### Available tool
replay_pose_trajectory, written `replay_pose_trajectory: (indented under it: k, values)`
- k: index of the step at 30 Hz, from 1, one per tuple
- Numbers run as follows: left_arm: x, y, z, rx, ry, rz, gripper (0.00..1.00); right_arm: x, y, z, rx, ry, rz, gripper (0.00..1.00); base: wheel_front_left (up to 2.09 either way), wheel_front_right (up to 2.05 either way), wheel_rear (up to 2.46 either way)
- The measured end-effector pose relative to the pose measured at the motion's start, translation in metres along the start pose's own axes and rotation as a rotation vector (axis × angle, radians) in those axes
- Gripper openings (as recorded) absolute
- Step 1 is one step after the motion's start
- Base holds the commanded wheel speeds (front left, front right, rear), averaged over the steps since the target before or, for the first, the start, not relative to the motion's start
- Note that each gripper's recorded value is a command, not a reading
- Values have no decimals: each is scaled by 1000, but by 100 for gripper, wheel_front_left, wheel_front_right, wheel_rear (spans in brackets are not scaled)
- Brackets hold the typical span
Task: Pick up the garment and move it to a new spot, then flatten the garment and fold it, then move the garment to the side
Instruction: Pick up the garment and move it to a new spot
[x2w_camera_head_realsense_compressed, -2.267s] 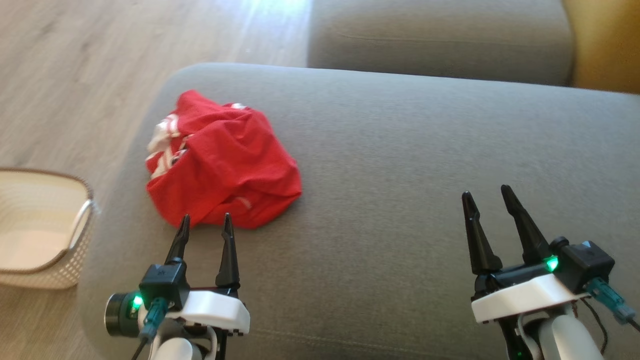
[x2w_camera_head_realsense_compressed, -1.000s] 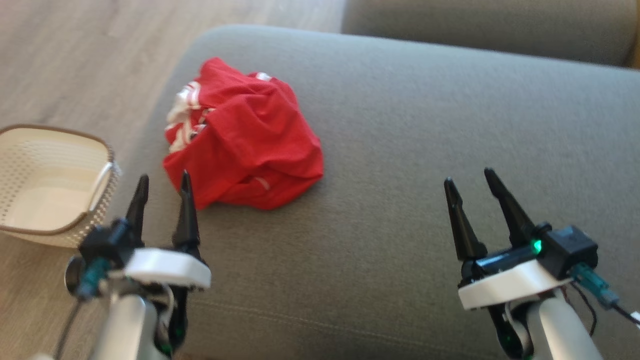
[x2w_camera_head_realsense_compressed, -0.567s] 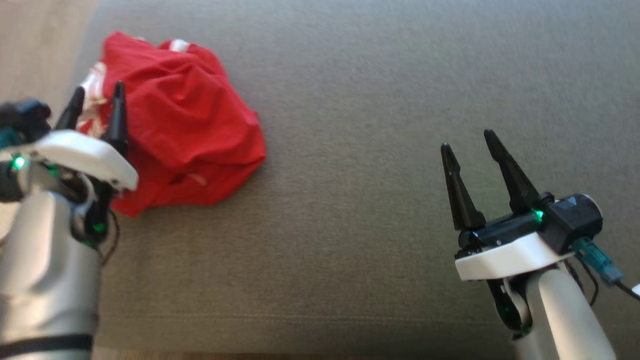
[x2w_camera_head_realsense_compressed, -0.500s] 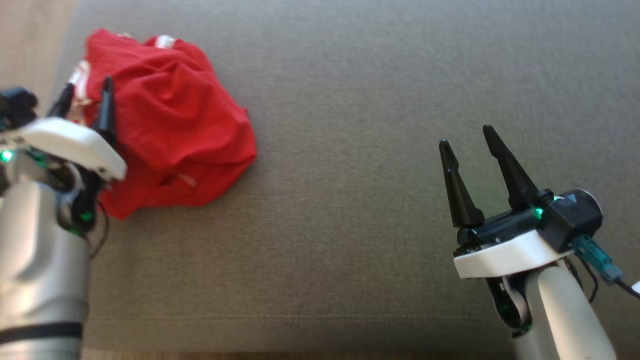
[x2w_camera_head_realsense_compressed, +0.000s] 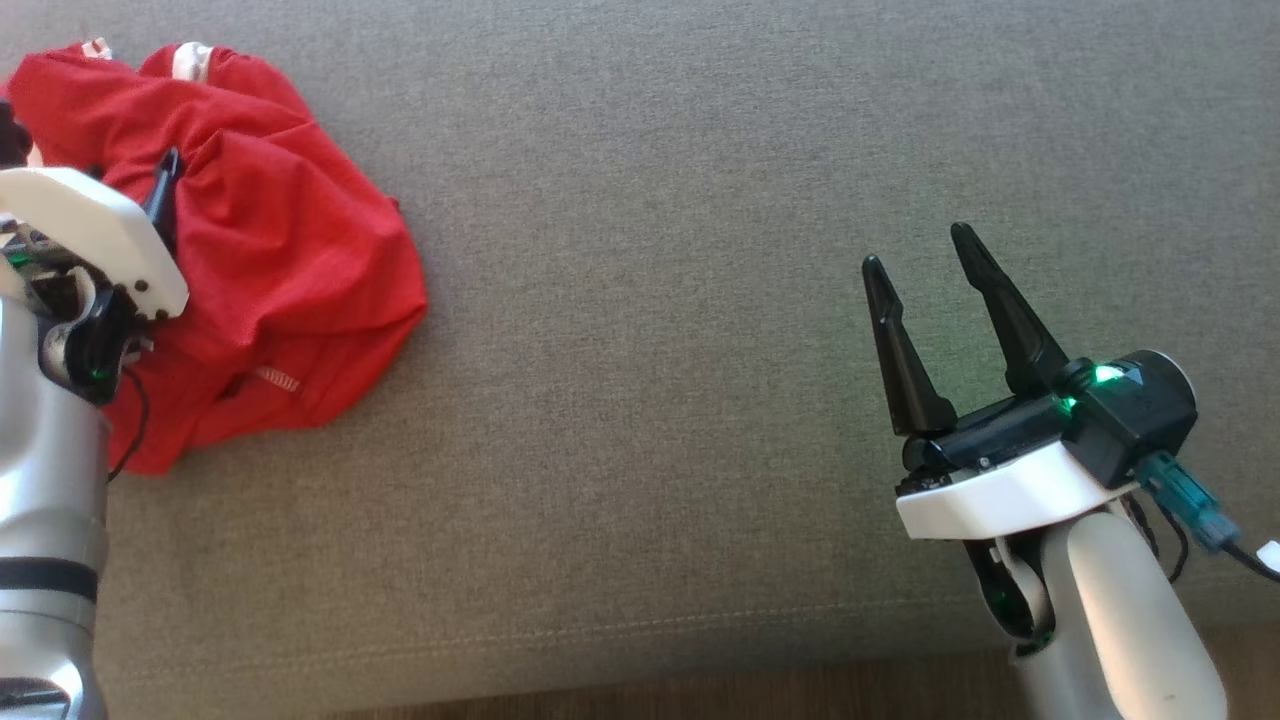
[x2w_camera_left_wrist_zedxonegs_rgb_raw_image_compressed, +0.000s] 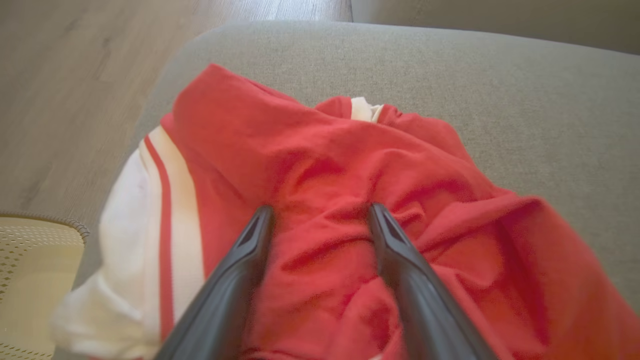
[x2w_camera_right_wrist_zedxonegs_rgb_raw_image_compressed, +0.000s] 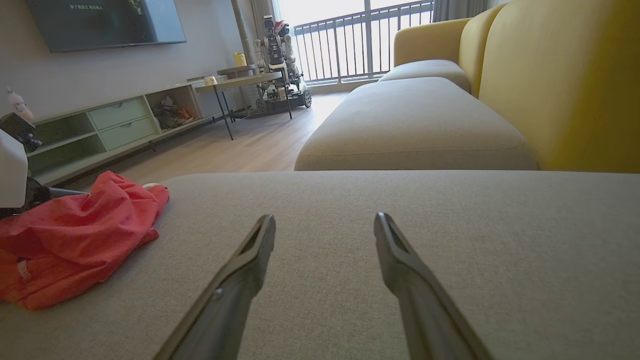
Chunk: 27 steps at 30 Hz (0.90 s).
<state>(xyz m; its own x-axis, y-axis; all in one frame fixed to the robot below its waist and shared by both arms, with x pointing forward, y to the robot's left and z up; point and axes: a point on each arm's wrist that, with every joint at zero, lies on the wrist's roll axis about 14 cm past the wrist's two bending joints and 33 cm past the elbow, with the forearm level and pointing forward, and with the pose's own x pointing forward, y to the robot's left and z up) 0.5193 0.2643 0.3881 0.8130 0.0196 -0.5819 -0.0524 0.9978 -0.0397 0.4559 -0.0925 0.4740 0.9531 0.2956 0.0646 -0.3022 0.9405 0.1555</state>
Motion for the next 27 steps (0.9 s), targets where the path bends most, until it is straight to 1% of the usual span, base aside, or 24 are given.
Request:
replay_pose_trajectory:
  k: [1,2,8,14,21,24,27]
  values:
    - [1,1,-4,6,15,3,64,0,-1,1,-1,-1,-2,100,0,0,0]
    - [2,2,-6,4,26,6,0,-1,-2,1,-3,-2,-4,100,0,0,0]
    - [0,7,-9,-23,29,15,0,-2,-4,7,-9,-14,-11,100,0,0,0]
    - [-11,14,20,-21,-85,27,0,-2,2,18,-13,-40,1,100,0,0,0]
    - [-42,17,79,-35,-346,20,0,-5,13,33,2,-75,22,100,0,0,0]
    - [-62,19,106,-57,-464,17,0,-7,19,41,5,-93,36,100,0,0,0]
    - [-86,14,134,-60,-589,2,0,-13,25,44,4,-94,48,100,0,0,0]
